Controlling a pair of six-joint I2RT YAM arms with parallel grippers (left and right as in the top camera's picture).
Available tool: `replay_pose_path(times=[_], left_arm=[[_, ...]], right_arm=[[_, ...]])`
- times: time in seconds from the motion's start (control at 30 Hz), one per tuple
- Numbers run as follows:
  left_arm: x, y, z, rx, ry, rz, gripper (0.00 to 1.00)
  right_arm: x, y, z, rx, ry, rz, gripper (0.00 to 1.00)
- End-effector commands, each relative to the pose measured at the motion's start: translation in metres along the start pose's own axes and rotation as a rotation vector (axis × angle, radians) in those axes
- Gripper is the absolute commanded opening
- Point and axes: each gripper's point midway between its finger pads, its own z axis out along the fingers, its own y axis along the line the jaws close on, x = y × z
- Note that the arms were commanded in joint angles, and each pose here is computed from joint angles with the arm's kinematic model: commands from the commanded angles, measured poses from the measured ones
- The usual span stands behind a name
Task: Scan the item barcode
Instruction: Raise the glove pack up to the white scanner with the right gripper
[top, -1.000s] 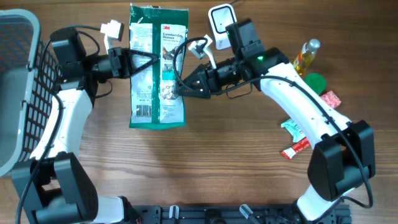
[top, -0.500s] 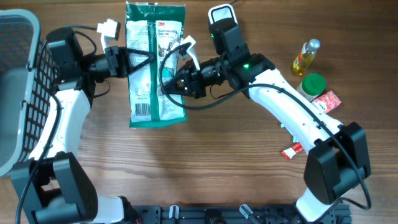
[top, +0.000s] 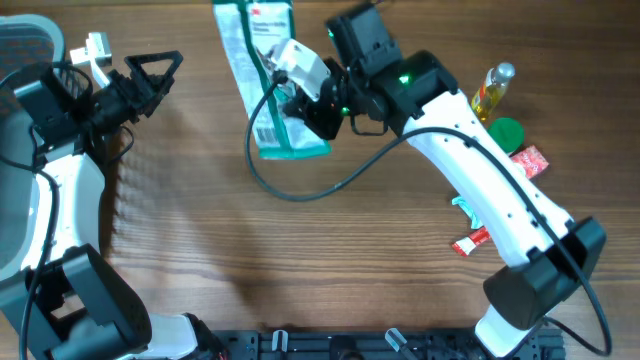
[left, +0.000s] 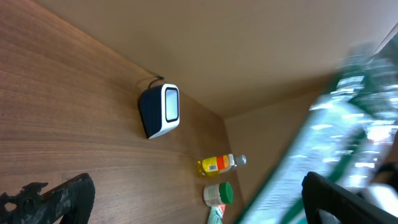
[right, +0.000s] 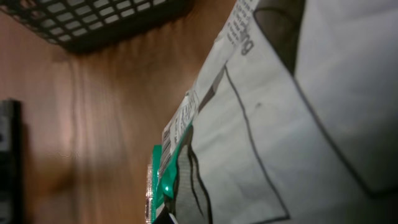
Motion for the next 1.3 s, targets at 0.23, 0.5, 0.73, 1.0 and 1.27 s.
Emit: replay_pose_path(times=[0.23, 0.5, 0.73, 1.0, 1.27], left_arm=[[-0.004, 0.001, -0.001, -0.009, -0.012, 0.011, 1.0], [-0.004, 0.001, -0.001, -0.009, -0.012, 0.011, 1.0], [-0.004, 0.001, -0.001, -0.009, -0.012, 0.011, 1.0], [-0.004, 0.001, -0.001, -0.01, -0.013, 0.011, 1.0], [-0.004, 0.001, -0.001, -0.009, -0.012, 0.011, 1.0]], right_arm=[[-0.03, -0.06, -0.014, 0.531, 0.246, -0.645, 0.04], [-0.001, -0.16, 0.043, 0.78, 0.391, -0.653, 0.04], [0.019, -0.245, 0.015, 0.98, 0.361, -0.536, 0.04], [0.067, -0.283, 0.041, 1.019, 0.469, -0.521, 0.04], [0.079, -0.265, 0.07, 0.921, 0.546, -0.606, 0.04]])
